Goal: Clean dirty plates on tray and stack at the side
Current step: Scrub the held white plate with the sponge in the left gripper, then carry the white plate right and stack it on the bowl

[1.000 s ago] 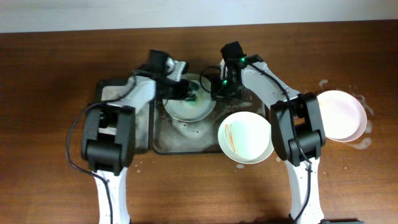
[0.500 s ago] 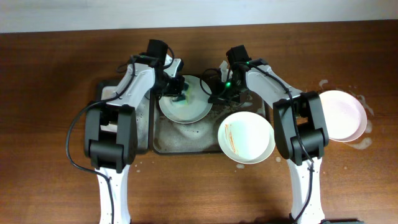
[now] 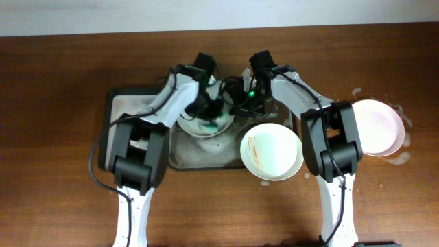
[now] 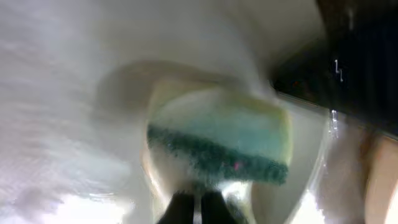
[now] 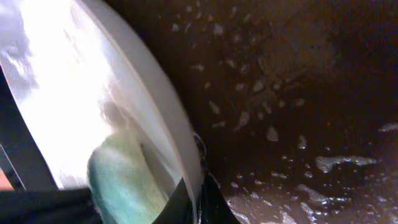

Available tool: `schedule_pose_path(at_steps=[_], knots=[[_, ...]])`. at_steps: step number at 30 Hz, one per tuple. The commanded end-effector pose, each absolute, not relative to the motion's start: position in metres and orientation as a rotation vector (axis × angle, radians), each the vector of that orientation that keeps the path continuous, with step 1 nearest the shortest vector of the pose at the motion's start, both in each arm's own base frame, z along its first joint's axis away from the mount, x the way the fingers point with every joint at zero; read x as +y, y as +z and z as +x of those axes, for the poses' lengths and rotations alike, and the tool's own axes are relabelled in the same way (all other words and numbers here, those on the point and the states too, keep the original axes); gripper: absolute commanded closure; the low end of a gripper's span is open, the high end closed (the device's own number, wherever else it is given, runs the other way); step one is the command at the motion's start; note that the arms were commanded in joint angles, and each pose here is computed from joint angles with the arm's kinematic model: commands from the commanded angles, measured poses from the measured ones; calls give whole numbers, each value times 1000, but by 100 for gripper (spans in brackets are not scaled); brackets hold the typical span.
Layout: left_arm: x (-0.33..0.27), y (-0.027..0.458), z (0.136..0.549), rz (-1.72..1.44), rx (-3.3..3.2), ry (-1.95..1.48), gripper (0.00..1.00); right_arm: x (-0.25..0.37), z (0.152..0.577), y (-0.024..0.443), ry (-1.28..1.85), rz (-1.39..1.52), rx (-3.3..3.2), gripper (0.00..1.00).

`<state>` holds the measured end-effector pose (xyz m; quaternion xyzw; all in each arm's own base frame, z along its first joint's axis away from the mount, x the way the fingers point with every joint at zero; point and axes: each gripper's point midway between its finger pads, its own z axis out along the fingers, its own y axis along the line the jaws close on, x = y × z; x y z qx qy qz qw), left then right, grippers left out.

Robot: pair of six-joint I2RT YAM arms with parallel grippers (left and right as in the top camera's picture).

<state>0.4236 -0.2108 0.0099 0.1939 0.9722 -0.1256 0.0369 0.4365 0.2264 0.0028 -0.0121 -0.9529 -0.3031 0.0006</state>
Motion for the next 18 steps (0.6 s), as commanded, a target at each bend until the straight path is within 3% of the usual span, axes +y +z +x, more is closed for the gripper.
schedule_pose_path(at_steps=[1, 3, 5, 8, 11, 14, 18], knots=[[-150, -21, 479, 274, 2922, -224, 100, 214, 417, -36, -784, -72, -2967, 96], [-145, -15, 504, 243, 2827, -232, 100, 214, 417, -37, -784, -73, -2967, 96], [-131, -17, 503, 207, 2845, -116, 100, 215, 417, -37, -784, -73, -2968, 96], [-82, -26, 448, 30, 3064, 249, 100, 215, 417, -36, -785, -73, -2968, 96], [-77, -25, 424, 49, 3159, 293, 100, 215, 417, -37, -785, -73, -2967, 96], [-81, -9, 434, 37, 3137, 277, 100, 214, 417, -37, -784, -73, -2966, 96], [-101, 67, 479, 23, 2977, 206, 100, 213, 416, -37, -779, -68, -2963, 96]])
